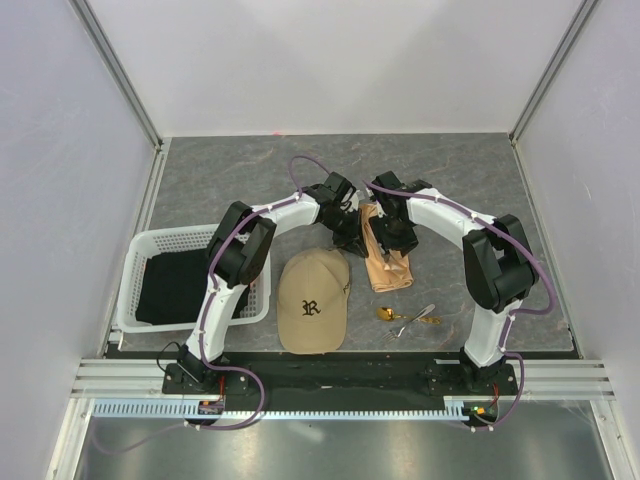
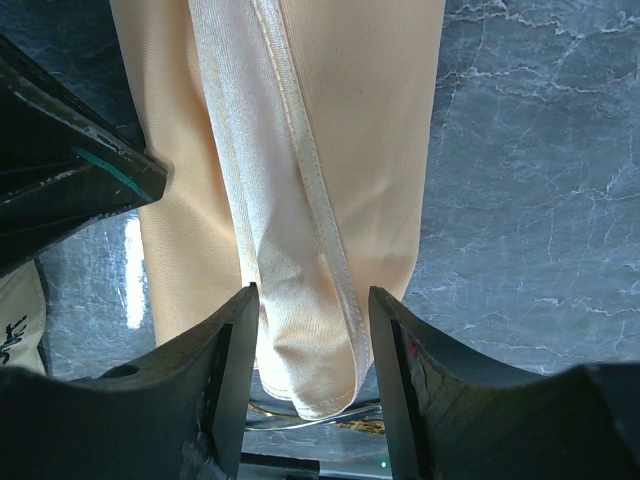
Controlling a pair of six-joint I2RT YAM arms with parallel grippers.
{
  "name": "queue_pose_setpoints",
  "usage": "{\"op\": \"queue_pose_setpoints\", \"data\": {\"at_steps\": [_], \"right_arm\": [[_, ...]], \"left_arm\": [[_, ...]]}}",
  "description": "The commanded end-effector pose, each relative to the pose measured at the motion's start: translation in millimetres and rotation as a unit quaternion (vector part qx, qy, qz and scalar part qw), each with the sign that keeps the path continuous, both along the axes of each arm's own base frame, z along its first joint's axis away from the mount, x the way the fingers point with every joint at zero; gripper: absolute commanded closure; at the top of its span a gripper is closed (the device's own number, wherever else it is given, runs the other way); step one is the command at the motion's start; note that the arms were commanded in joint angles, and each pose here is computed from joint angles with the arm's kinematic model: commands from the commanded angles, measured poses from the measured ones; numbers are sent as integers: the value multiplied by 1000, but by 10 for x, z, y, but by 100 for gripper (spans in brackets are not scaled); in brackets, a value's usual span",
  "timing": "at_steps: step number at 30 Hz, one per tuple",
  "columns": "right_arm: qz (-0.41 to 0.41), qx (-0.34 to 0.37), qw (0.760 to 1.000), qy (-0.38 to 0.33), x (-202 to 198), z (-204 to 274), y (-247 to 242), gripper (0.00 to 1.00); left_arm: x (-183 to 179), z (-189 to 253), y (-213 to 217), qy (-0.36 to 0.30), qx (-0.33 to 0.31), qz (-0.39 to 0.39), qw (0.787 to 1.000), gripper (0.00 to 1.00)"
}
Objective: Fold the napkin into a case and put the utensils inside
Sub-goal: Smooth out the smaller rectangle-folded napkin at the center of the board.
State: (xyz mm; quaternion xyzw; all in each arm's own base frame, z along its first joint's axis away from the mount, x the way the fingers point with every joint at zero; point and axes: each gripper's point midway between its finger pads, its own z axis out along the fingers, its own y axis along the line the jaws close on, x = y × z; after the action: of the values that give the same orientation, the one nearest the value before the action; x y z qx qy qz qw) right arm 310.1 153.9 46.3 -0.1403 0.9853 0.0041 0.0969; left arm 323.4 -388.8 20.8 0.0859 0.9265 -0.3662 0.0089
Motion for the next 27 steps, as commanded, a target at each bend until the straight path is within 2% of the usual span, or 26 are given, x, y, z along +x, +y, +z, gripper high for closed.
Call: {"op": "queue_pose_setpoints", "data": {"at_steps": [1,9,18,21,24,27], "right_arm": [[4,2,1000,-6,36,-15,0,44],[-2,24,1000,12,-59,-174,71,42],[-16,3,1000,3,-16,-285,25,44],[-26,-13,1000,-3,3,-301,-18,50],[-34,-18,999,-8,12,-296,-41,64],[-37,-17,999,-14,10,-235,-48,75]], "left_arm": [[64,215,-135,-16,-24,2,1000,97],[68,237,-152,-16,-26,3,1000,98],[48,226,-170,-14,-26,1,1000,98],[51,245,-180,-17,-28,1,999,98],[51,266,-166,-19,-27,0,999,96],[69,412,-113,-28,-32,-1,999,86]]}}
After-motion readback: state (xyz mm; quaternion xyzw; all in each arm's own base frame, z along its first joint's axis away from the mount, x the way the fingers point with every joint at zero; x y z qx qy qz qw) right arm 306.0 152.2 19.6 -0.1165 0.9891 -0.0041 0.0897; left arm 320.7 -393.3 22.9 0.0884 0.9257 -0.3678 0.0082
